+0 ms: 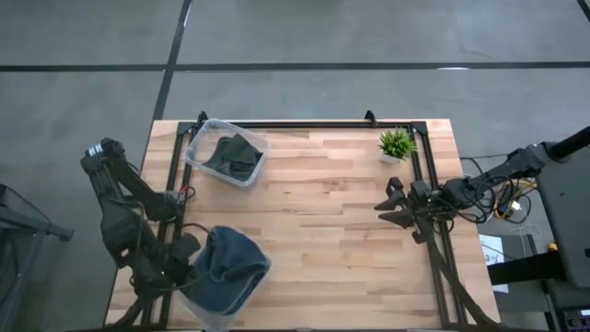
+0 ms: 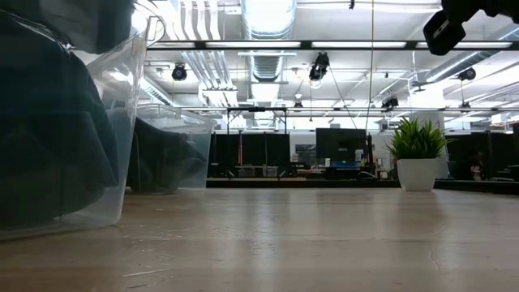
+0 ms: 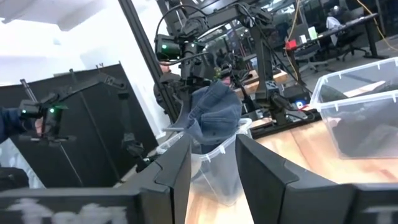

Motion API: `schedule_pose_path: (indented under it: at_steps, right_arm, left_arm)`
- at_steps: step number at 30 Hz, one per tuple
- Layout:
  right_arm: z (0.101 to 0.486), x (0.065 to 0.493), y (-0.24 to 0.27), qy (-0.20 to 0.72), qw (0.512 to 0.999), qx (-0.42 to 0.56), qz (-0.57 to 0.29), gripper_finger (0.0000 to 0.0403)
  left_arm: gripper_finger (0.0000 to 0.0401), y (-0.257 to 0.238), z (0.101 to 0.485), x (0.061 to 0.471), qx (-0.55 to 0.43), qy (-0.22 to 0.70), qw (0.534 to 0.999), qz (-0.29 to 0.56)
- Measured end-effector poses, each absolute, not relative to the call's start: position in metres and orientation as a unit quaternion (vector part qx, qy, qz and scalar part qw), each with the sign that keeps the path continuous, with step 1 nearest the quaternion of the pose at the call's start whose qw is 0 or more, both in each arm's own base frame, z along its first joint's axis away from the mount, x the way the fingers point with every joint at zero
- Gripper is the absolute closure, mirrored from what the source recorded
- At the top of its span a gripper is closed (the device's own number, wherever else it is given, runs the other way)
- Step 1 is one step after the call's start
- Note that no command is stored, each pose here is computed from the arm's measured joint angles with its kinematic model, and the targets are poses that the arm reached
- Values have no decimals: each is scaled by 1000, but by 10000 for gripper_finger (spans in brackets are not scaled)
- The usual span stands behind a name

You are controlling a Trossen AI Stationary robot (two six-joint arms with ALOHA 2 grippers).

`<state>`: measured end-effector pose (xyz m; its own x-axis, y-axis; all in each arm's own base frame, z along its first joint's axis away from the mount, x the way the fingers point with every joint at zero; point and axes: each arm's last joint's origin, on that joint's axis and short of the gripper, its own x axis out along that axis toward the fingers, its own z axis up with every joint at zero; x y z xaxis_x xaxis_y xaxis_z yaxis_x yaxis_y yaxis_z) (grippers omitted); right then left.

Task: Pick & Place hat
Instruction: Put the dark blue cap into the bottom transparent bin

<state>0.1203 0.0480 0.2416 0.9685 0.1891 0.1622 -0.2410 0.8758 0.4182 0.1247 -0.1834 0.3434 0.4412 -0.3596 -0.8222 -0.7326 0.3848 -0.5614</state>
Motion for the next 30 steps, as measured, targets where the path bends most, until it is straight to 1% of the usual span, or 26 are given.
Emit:
schedule_pose_path:
  at_steps: [8,13,17,22,26,30]
  right_arm:
    - [238,125,50,-39,961,250,109,275]
    - [237,127,51,-34,960,256,108,274]
    - [237,129,52,-35,960,257,108,280]
    - [237,129,52,-39,959,258,109,285]
    - [237,129,52,-40,959,259,109,282]
    - [237,129,52,-39,957,266,110,276]
  left_arm:
    - [397,-193,322,131,-547,503,660,110]
    - [397,-191,300,129,-537,513,654,141]
    - [397,-190,285,128,-534,526,643,156]
    - [397,-195,272,130,-549,535,628,131]
    - [397,-197,261,129,-556,552,609,125]
    - [397,-196,252,128,-553,559,604,129]
